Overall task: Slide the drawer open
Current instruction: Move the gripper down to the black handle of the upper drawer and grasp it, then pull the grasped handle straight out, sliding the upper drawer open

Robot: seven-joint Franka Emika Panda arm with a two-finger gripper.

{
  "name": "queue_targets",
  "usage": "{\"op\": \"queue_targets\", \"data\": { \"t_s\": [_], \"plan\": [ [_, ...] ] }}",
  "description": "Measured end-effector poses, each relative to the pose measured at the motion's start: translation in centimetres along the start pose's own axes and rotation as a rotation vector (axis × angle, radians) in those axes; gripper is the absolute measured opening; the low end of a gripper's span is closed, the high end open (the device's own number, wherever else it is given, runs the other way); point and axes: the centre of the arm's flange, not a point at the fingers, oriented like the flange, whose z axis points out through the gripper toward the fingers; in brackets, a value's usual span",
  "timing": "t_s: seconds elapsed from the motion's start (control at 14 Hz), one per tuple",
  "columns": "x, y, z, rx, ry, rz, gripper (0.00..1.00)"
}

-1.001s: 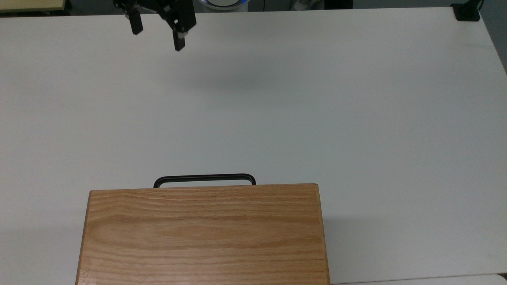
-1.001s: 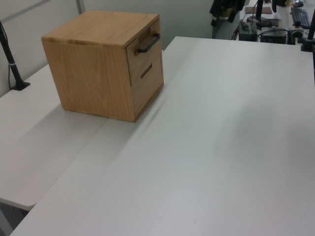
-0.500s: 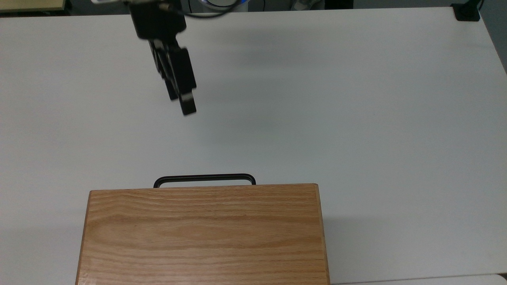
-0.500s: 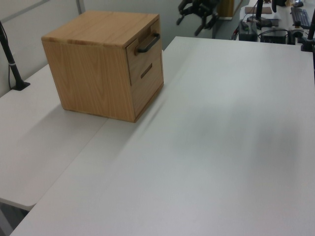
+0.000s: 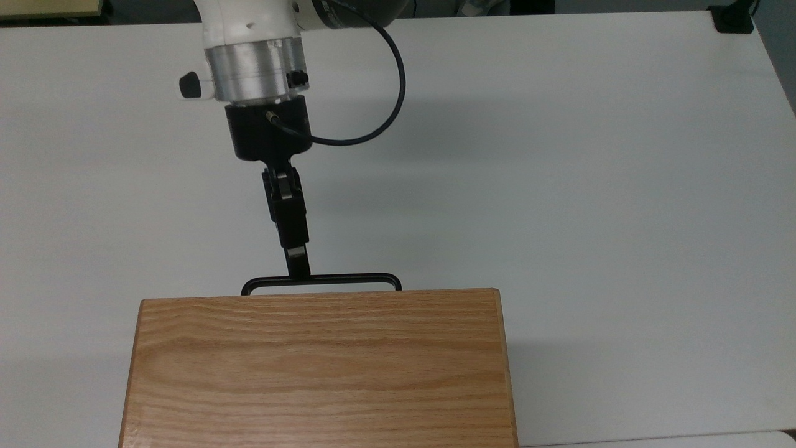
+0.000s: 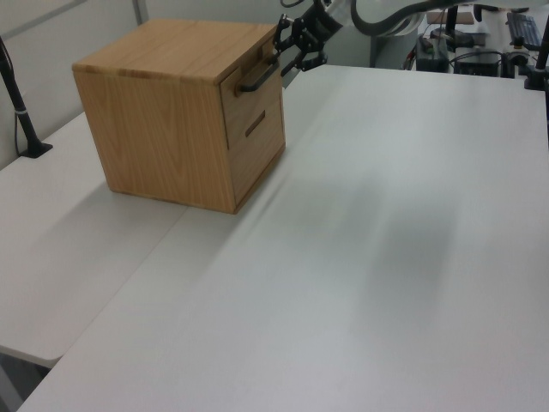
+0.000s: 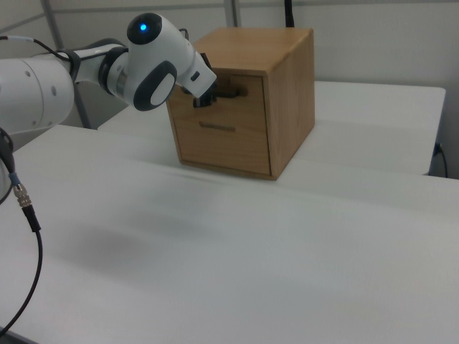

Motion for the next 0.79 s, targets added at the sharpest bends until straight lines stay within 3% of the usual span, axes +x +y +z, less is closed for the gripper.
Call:
{"op": "queue_targets", "data": {
  "t_s": [0.43, 0.57, 0.79],
  "plan": [
    [-1.4, -0.1, 2.6, 0.009, -0.014, -0.01, 0.37],
    [-1.3, -0.2, 2.6, 0.016, -0.013, 0.015, 0.19],
    [-1.3, -0.2, 2.6, 0.017, -0.012, 0.018, 0.19]
  ]
}}
